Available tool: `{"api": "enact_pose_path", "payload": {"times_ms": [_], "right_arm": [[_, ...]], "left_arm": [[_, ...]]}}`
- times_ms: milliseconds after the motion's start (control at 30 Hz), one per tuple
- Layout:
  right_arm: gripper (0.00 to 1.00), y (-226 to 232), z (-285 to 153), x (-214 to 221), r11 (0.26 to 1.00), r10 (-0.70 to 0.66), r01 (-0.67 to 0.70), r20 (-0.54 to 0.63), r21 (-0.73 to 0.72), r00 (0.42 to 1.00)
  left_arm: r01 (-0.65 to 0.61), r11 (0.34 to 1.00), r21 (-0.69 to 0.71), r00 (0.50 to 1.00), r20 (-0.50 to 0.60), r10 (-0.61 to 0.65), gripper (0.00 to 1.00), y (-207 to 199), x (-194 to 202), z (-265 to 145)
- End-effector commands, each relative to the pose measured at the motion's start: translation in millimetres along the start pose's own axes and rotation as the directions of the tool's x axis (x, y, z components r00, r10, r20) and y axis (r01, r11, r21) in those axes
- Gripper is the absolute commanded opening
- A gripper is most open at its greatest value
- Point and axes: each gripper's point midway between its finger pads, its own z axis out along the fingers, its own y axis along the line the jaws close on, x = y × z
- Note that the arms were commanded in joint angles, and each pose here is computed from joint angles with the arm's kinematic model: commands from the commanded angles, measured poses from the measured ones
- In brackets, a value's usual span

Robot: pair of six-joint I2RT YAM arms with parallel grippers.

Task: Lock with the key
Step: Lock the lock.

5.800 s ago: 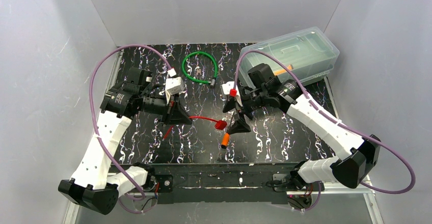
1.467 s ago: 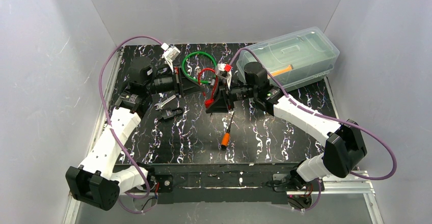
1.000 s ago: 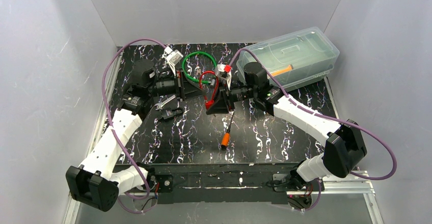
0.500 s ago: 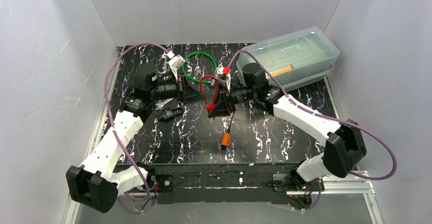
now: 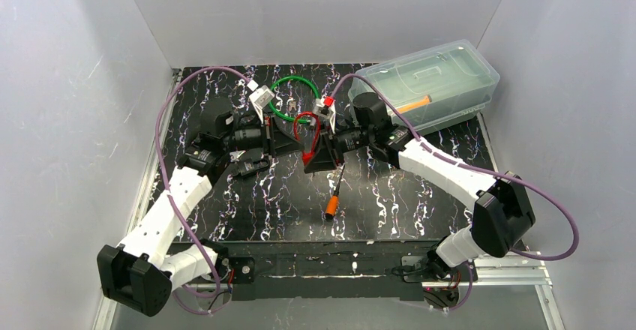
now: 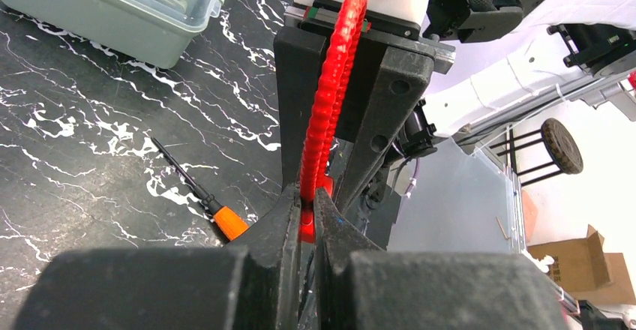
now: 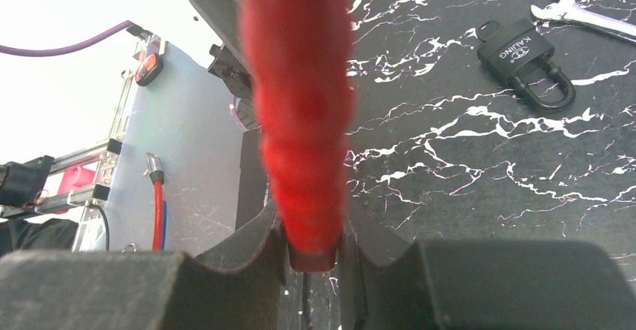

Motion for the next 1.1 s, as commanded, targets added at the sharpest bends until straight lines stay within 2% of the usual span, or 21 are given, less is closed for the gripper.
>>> {"api": "enact_pose_path", "payload": {"times_ms": [0, 133, 233, 300, 333, 433, 567, 867, 1067], "right_arm": [[0.01, 19, -6, -80, 0.969, -0.246, 0.246, 0.162, 0.018, 0.956], [0.01, 22, -14, -91, 0.960, -0.279, 0.279, 0.169, 0.023, 0.945], [0.02, 23, -15, -89, 0.961, -0.273, 0.276, 0.164, 0.006, 0.948], [0.14, 21, -14, -80, 0.967, -0.252, 0.255, 0.151, -0.005, 0.956], [0.26, 19, -14, -75, 0.969, -0.242, 0.245, 0.145, -0.007, 0.960], [0.54, 15, -17, -59, 0.979, -0.203, 0.205, 0.126, -0.009, 0.971], [0.70, 19, -23, -47, 0.985, -0.171, 0.173, 0.117, -0.009, 0.978], [0.80, 23, -21, -23, 0.995, -0.078, 0.085, 0.109, -0.055, 0.991], [0.72, 30, -14, -30, 0.991, -0.038, 0.056, 0.151, -0.119, 0.988]], "left_arm": [[0.089, 0.994, 0.068, 0.988, -0.131, -0.079, 0.00, -10, 44, 6], [0.116, 0.991, 0.061, 0.982, -0.156, -0.105, 0.00, -6, 57, 7], [0.126, 0.990, 0.056, 0.983, -0.145, -0.117, 0.00, -7, 51, 7], [0.122, 0.990, 0.066, 0.986, -0.123, -0.113, 0.00, -9, 37, 6], [0.115, 0.991, 0.071, 0.988, -0.111, -0.107, 0.00, -11, 28, 5], [0.095, 0.993, 0.070, 0.993, -0.078, -0.089, 0.00, -14, 8, 0], [0.083, 0.994, 0.070, 0.996, -0.039, -0.080, 0.00, -15, -10, -8], [0.072, 0.993, 0.098, 0.997, -0.014, -0.071, 0.00, -22, -21, -8], [0.080, 0.987, 0.139, 0.997, -0.010, -0.079, 0.00, -26, -23, -7]]}}
